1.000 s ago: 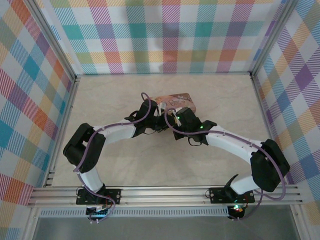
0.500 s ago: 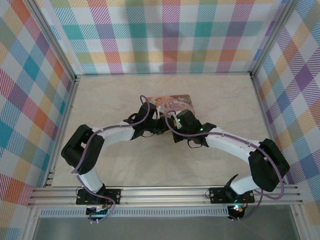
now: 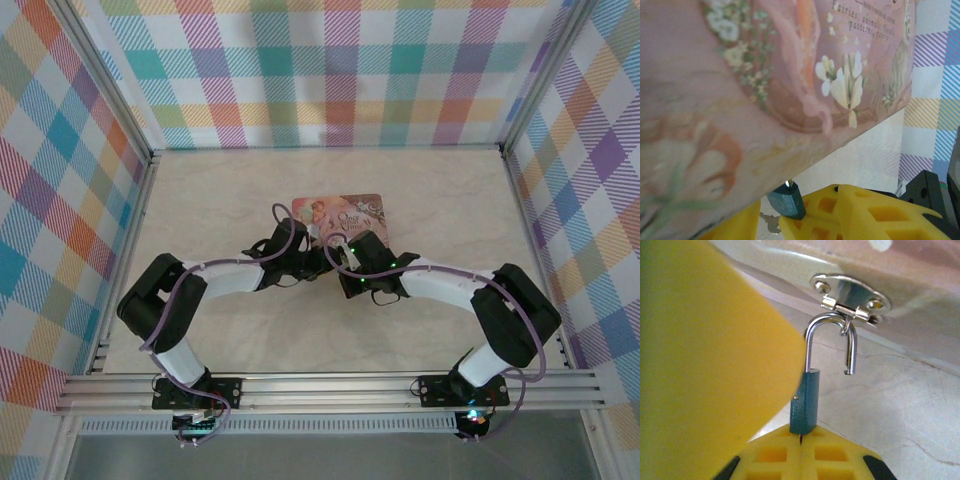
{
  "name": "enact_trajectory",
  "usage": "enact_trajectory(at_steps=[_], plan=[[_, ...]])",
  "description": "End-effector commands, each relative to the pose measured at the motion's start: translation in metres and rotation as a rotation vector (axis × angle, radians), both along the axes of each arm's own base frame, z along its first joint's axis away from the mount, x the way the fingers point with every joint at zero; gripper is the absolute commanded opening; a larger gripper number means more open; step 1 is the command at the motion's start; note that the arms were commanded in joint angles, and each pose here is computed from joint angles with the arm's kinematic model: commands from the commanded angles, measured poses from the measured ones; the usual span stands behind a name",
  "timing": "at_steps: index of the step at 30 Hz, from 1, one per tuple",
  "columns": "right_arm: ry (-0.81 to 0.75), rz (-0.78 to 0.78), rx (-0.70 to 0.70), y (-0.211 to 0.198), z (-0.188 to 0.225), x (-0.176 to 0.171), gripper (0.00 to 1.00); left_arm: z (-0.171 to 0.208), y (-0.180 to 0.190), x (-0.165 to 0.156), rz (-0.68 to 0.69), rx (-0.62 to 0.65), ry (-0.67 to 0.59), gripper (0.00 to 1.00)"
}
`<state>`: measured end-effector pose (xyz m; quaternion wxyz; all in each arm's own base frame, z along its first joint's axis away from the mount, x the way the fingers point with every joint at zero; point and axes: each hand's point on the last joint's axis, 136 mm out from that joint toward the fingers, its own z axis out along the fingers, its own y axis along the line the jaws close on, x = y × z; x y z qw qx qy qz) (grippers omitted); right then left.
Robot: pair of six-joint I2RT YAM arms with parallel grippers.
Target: Unlock the padlock with the key
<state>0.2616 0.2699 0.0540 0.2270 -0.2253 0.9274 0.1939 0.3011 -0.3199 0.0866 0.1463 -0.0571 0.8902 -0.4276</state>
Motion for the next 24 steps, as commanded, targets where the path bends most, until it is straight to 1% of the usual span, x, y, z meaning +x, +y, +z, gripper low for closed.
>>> enact_trajectory(at_steps=[1, 9, 14, 16, 18, 21, 24], plan=[[-0.013, 0.016, 0.037, 0.007, 0.002, -0.001, 0.00, 0.015, 0.007, -0.003, 0.021, 0.002, -0.043, 0.45], [-0.030, 0.018, 0.015, 0.001, 0.002, -0.001, 0.00, 0.036, 0.030, -0.007, 0.052, 0.081, -0.117, 0.49], [-0.036, 0.019, 0.010, 0.000, 0.003, 0.000, 0.00, 0.048, 0.053, -0.005, 0.113, 0.143, -0.168, 0.53], [-0.036, 0.013, 0.007, -0.001, 0.004, 0.000, 0.15, 0.055, 0.064, -0.003, 0.145, 0.173, -0.195, 0.55], [-0.041, 0.006, 0.009, -0.002, 0.007, -0.001, 0.27, 0.062, 0.077, 0.000, 0.186, 0.208, -0.229, 0.59], [-0.061, -0.016, 0.004, -0.008, 0.013, 0.001, 0.37, 0.072, 0.095, 0.007, 0.242, 0.271, -0.267, 0.65], [-0.077, -0.037, -0.002, -0.015, 0.020, 0.000, 0.40, 0.077, 0.106, 0.017, 0.275, 0.298, -0.286, 0.67]])
